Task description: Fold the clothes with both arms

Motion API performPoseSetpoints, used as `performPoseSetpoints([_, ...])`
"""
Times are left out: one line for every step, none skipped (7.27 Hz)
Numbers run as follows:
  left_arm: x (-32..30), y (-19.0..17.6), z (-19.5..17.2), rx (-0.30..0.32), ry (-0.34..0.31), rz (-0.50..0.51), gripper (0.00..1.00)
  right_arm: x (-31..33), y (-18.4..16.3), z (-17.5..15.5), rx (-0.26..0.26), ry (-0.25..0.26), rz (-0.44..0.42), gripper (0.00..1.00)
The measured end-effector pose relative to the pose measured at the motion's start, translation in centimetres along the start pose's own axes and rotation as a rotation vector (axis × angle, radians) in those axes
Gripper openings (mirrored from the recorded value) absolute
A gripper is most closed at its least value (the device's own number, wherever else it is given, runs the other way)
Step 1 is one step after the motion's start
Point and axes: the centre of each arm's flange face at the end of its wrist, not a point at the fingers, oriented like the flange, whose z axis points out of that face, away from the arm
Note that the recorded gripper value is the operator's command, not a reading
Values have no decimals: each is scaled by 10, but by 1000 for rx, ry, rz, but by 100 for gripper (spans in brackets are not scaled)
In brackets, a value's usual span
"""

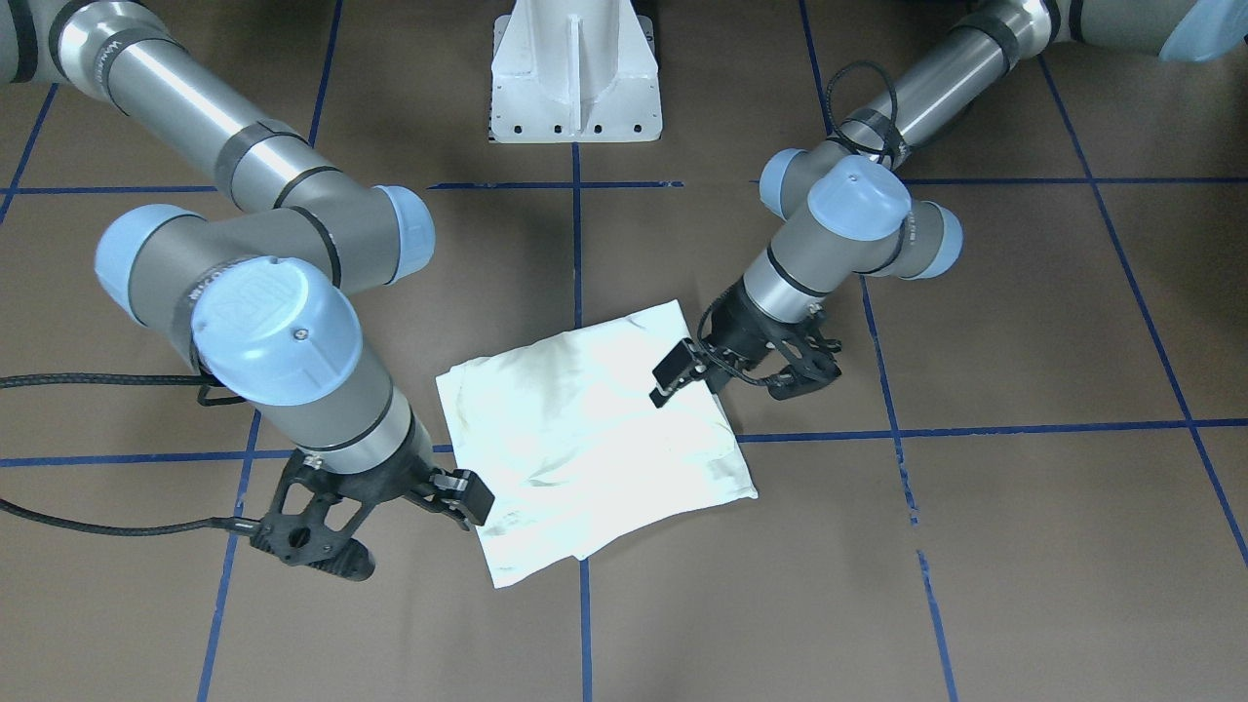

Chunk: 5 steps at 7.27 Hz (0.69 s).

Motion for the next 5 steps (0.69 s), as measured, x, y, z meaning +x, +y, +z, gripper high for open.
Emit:
performPoseSetpoints([-2, 19, 9, -27, -8, -3, 100, 3, -2, -2, 2, 0, -1, 100])
performPoseSetpoints([-4, 35, 16, -50, -15, -8, 100, 4, -5, -4, 4, -1, 1, 100])
performPoseSetpoints([-8, 50, 19, -70, -20, -19, 100, 6, -9, -7, 5, -3, 5, 100])
performPoseSetpoints([-18, 69, 17, -94, -23, -32, 100, 8, -12, -9, 6, -5, 9, 100])
performPoseSetpoints([-30, 90, 12, -120, -25, -41, 100, 10, -14, -11, 8, -6, 11, 100])
